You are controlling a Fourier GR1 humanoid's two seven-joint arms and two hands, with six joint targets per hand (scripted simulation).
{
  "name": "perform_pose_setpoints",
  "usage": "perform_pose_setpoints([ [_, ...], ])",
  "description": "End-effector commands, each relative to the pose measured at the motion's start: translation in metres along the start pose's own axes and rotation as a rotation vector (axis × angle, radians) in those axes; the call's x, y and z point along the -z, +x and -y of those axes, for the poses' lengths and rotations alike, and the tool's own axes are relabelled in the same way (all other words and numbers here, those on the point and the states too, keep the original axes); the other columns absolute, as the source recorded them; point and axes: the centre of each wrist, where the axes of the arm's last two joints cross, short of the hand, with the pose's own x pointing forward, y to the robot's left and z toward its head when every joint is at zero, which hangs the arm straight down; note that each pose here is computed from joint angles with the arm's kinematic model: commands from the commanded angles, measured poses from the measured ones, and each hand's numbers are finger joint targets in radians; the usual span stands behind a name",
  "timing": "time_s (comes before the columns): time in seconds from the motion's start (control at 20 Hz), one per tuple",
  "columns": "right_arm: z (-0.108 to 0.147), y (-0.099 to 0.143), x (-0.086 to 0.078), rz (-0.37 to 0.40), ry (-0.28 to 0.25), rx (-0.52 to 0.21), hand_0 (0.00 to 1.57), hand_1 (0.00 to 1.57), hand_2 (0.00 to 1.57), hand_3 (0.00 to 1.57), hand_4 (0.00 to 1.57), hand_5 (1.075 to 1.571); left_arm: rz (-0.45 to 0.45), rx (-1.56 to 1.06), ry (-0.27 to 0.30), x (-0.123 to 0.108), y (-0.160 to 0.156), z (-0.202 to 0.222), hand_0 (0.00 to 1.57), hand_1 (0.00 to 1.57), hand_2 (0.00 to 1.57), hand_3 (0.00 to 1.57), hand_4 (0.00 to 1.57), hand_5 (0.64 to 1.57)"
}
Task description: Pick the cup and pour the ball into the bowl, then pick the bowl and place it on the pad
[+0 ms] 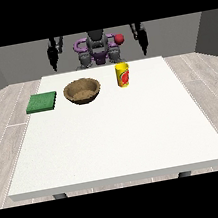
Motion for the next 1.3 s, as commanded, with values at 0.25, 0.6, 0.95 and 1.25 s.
perform_pose_setpoints([
  [0.25, 0.01, 0.032, 0.003, 0.019, 0.01, -0.046, 0.0, 0.0, 0.33, 0.49, 0.85, 1.565, 0.037, 0.033, -0.008, 0.003, 0.034, -0.012, 0.0, 0.0, 0.0, 0.0, 0.0, 1.57],
  [0.6, -0.112, 0.099, 0.016, 0.159, 0.058, 0.181, 0.0, 0.0, 0.26, 0.42, 0.84, 1.567, 0.193, -0.324, -0.025, 0.046, 0.09, 0.046, 0.0, 0.0, 0.0, 0.0, 0.0, 1.57],
  [0.95, -0.111, 0.115, 0.02, 0.289, 0.045, 0.136, 0.0, 0.0, 0.33, 0.53, 0.81, 1.565, 0.305, -0.282, -0.033, 0.065, 0.1, 0.038, 0.0, 0.0, 0.0, 0.0, 0.0, 1.564],
  [1.25, -0.093, 0.133, 0.05, 0.366, 0.024, 0.08, 0.0, 0.0, 0.43, 0.73, 0.75, 1.57, 0.404, -0.228, -0.034, 0.052, 0.056, 0.063, 0.0, 0.0, 0.0, 0.0, 0.0, 1.547],
])
